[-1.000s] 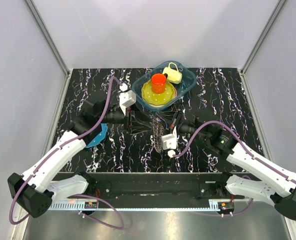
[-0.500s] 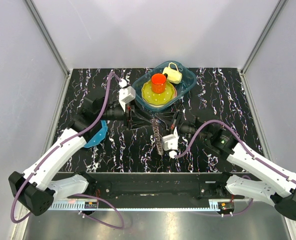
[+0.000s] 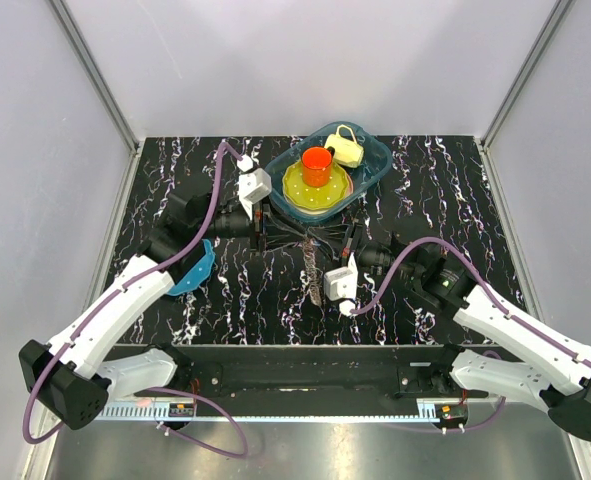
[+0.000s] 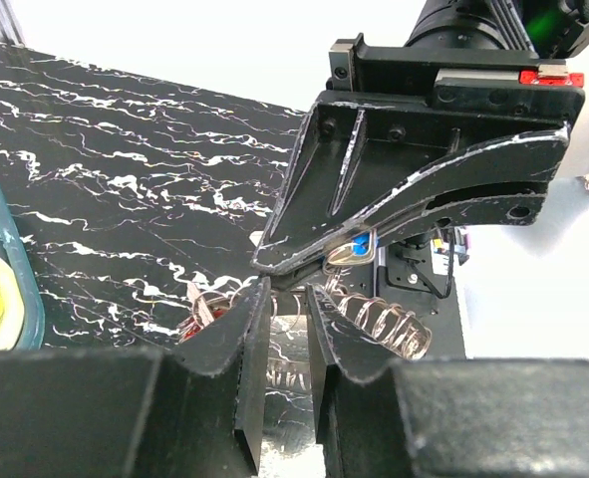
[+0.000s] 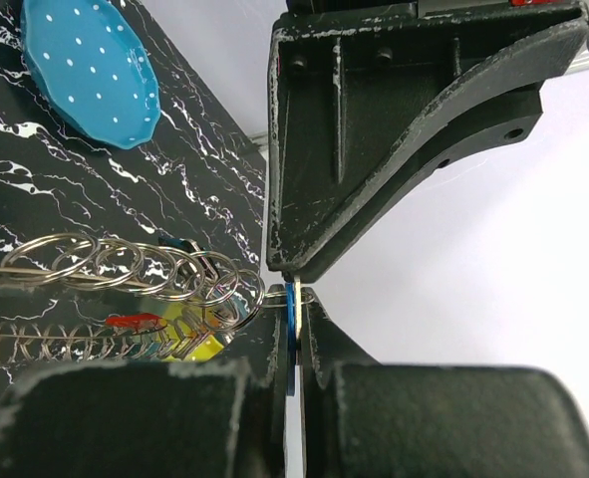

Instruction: Remove the keys from the keyring

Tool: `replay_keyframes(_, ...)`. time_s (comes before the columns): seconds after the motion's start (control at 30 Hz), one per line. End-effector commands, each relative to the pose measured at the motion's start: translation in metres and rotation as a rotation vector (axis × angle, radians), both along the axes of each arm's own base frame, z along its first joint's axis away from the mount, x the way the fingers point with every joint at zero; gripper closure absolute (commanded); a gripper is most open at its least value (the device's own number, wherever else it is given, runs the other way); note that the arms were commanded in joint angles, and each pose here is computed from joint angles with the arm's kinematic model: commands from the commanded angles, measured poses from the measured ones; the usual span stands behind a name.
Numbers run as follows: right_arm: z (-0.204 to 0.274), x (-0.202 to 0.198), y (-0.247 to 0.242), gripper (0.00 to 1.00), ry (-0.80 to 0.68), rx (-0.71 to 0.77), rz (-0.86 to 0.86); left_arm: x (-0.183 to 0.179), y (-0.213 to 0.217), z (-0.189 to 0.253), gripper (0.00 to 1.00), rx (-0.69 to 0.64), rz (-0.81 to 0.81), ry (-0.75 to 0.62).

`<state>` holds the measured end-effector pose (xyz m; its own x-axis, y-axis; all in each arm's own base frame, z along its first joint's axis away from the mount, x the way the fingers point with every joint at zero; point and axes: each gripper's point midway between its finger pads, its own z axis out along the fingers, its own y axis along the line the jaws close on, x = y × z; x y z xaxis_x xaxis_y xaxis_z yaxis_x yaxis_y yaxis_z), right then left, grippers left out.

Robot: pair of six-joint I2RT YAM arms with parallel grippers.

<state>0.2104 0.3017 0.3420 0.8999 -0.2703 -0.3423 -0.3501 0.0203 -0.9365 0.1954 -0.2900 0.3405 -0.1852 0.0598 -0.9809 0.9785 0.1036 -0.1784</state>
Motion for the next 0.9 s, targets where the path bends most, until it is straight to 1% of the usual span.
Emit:
replay_keyframes(0.0, 0.054, -0.006, -0.003, 1.00, -0.080, 0.128, 0.014, 0.006, -0.002, 0.007, 0.78, -0.032, 0.016, -0.071)
replay_keyframes(0.2, 0.057, -0.005, -0.002, 1.00, -0.079, 0.143, 0.014, 0.000, -0.005, 0.001, 0.79, -0.026, -0.006, -0.062)
replay_keyframes(0.33, 0.057, -0.002, -0.002, 1.00, -0.078, 0.145, 0.002, -0.006, -0.008, -0.010, 0.80, -0.022, -0.030, -0.028)
replay_keyframes(0.7, 0.053, 0.004, -0.001, 1.00, -0.067, 0.143, -0.018, -0.022, -0.008, 0.002, 0.79, -0.073, -0.092, -0.031)
replay_keyframes(0.87, 0.051, 0.005, -0.001, 1.00, -0.062, 0.140, -0.025, -0.027, -0.005, 0.003, 0.78, -0.077, -0.088, -0.038)
